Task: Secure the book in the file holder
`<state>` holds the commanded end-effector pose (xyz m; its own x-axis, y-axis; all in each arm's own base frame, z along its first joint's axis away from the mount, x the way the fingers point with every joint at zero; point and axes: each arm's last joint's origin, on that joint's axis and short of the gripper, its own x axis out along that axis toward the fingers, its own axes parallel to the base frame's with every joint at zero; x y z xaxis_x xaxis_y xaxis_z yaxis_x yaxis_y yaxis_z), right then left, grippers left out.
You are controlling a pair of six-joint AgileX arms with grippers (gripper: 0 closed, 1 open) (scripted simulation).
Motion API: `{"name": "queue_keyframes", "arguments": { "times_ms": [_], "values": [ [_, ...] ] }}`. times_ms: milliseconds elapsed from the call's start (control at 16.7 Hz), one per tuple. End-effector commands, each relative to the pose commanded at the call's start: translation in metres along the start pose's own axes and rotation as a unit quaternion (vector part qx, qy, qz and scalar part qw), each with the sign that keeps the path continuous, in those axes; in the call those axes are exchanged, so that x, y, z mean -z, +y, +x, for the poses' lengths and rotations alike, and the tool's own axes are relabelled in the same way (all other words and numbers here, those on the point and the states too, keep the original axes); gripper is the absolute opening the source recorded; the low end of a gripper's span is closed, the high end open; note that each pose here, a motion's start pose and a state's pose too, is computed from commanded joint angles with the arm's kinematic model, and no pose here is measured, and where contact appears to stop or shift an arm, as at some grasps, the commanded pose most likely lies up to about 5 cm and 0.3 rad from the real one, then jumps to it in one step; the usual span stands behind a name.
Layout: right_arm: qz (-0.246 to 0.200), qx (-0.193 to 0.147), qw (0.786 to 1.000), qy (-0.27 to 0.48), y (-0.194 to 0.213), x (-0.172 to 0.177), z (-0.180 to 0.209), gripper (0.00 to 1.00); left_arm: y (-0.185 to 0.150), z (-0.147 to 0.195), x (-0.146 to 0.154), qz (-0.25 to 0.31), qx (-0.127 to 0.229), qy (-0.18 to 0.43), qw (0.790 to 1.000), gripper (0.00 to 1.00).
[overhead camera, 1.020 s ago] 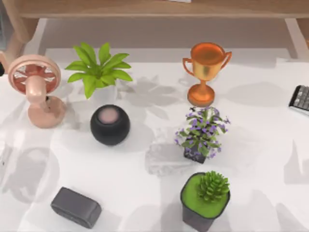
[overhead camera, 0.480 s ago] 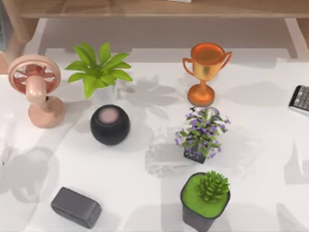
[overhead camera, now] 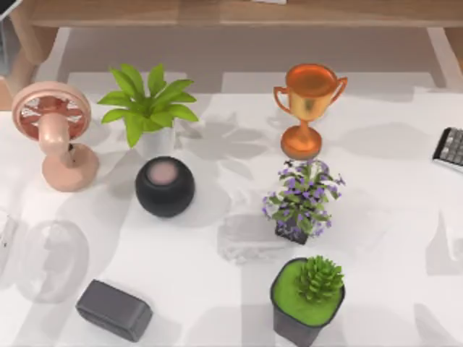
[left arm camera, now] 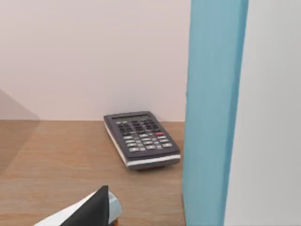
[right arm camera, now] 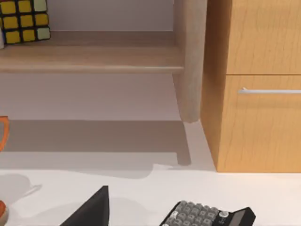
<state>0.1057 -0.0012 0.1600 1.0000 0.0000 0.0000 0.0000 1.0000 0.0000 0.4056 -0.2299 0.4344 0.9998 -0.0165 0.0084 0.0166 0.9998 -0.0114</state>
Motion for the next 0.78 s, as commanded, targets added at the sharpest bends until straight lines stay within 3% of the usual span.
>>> {"name": "queue_keyframes", "arguments": {
  "times_ms": [780],
  "values": [
    [0.0, 0.0, 1.0, 0.0, 0.0, 0.0, 0.0, 1.0, -0.007, 0.018, 0.002, -0.001, 0.0, -0.001, 1.0, 1.0]
  ]
}}
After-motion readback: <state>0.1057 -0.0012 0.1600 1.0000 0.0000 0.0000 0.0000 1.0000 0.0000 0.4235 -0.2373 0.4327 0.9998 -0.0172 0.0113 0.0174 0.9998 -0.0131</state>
